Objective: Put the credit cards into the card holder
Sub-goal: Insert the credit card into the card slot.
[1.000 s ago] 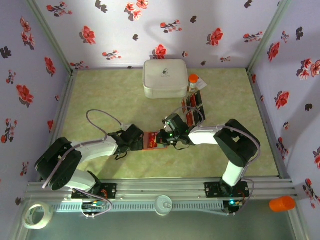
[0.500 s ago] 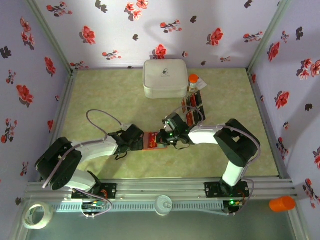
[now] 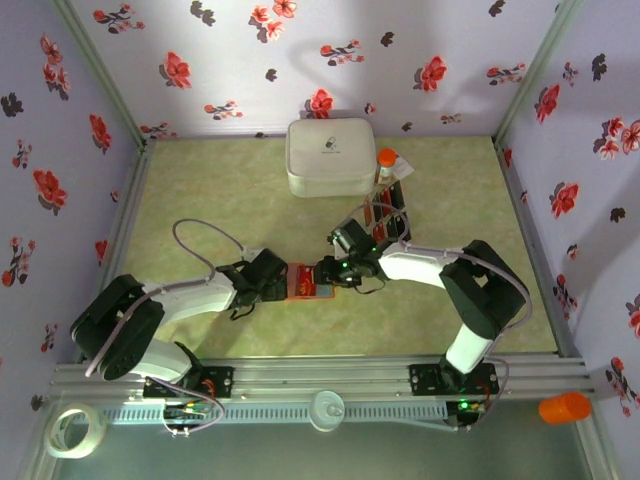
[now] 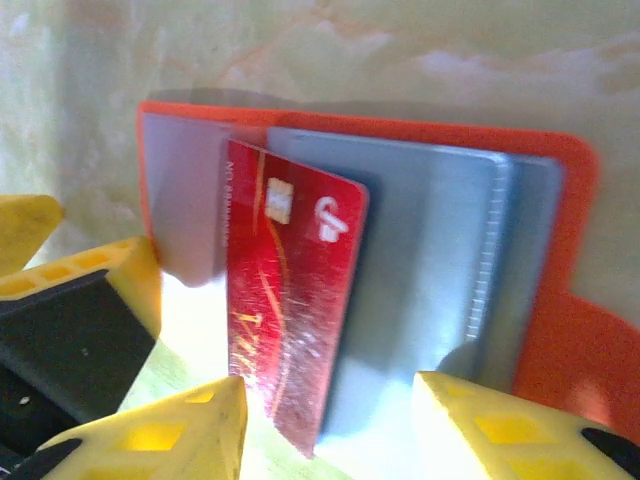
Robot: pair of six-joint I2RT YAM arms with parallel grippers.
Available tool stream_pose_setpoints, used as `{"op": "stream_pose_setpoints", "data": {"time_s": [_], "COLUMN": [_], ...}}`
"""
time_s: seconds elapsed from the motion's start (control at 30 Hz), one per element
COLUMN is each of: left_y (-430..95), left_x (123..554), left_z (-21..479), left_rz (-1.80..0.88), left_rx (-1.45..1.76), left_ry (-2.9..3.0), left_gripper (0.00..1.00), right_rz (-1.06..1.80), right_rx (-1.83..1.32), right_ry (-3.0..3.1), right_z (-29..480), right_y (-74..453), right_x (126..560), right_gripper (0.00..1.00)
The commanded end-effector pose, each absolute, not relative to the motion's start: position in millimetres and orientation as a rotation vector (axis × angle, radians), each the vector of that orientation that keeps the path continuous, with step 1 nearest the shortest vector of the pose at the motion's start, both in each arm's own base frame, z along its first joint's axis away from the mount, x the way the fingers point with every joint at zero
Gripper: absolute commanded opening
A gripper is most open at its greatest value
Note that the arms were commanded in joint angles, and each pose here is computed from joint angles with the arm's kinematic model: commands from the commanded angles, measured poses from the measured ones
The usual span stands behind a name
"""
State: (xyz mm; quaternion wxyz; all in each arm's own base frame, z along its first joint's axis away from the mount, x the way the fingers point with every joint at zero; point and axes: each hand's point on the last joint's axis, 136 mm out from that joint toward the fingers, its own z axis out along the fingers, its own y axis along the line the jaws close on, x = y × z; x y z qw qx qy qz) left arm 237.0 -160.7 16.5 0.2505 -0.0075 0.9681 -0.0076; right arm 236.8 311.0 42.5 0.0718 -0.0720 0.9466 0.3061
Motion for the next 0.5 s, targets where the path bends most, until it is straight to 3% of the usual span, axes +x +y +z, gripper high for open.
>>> {"op": "stream_pose_setpoints", "data": {"time_s": [0.0,0.07,0.47], "left_y": [-161,-162,-162], "left_x": [237,238,238], "left_z": [7,7,6], "left_rz": [-0.024,-0.024,-0.023], "left_rx": [-0.025,-0.023,-0.019], "left_ry": [2.658,2.656,2.658], "left_gripper": [1.0,1.0,1.0], "right_rz": [0.833,0.83,0.799], "right_rx": [-0.266,-0.274,-0.313], "right_ry": [2.839,2.839,2.87], "right_z": [52,52,33], "right_y": [306,310,329], "right_x": [245,248,254], "right_gripper": [0.29,0.24,0.2]}}
